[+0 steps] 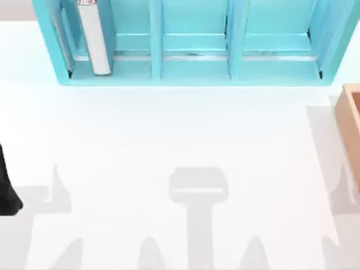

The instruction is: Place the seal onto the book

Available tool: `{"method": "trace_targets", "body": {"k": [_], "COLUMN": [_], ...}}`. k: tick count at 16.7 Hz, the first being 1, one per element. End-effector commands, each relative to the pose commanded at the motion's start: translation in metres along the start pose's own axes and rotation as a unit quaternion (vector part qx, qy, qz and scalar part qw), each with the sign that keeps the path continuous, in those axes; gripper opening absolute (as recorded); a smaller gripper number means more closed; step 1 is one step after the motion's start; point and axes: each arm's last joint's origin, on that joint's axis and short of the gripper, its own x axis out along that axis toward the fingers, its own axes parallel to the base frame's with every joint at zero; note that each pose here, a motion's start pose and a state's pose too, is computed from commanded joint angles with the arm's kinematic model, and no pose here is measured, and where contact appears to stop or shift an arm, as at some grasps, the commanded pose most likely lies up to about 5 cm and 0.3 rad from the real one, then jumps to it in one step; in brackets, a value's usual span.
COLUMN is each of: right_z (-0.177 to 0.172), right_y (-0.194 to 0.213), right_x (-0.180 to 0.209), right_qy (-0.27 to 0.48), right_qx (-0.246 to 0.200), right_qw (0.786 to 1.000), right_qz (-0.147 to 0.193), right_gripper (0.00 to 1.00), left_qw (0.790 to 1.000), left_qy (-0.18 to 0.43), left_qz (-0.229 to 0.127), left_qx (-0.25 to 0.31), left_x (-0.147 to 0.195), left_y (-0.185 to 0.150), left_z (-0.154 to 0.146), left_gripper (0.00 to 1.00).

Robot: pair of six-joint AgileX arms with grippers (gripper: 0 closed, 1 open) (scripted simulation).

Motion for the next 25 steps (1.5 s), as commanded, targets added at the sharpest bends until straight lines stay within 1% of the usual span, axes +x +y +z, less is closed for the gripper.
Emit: {"method": "trace_targets", "body": {"k": [4, 6, 9, 12, 15, 18, 21, 25], "right_z": [0.000, 0.000, 0.000, 0.000, 0.000, 0.000, 0.000, 0.000], "right_y": [0.000, 0.000, 0.000, 0.000, 0.000, 0.000, 0.000, 0.000], "right_x": [0.000, 0.000, 0.000, 0.000, 0.000, 0.000, 0.000, 0.000], "right_qy": [0.000, 0.000, 0.000, 0.000, 0.000, 0.000, 0.000, 0.000], "right_qx": [0.000, 0.000, 0.000, 0.000, 0.000, 0.000, 0.000, 0.000], "right_qw": [1.000, 1.000, 1.000, 1.000, 1.000, 1.000, 1.000, 1.000], "right_qz": [0.000, 0.000, 0.000, 0.000, 0.000, 0.000, 0.000, 0.000], "right_gripper": [1.00, 1.00, 1.00, 1.00, 1.00, 1.00, 1.00, 1.00], "left_qw": [1.000, 1.000, 0.999, 0.999, 1.000, 1.000, 0.999, 0.998], "left_qy": [-0.004, -0.014, -0.031, -0.031, -0.009, 0.019, 0.046, 0.058], "left_qz": [-0.001, -0.003, -0.005, -0.009, -0.014, -0.016, -0.018, -0.021], "left_qx": [0.000, -0.001, -0.005, -0.008, -0.009, -0.006, 0.000, 0.005], "left_x": [0.001, 0.004, 0.017, 0.047, 0.095, 0.147, 0.192, 0.228], "left_y": [-0.001, -0.002, -0.005, -0.013, -0.026, -0.044, -0.064, -0.088], "left_z": [0.004, 0.016, 0.043, 0.065, 0.069, 0.051, 0.014, -0.040], "left_gripper": [1.00, 1.00, 1.00, 1.00, 1.00, 1.00, 1.00, 1.00]}}
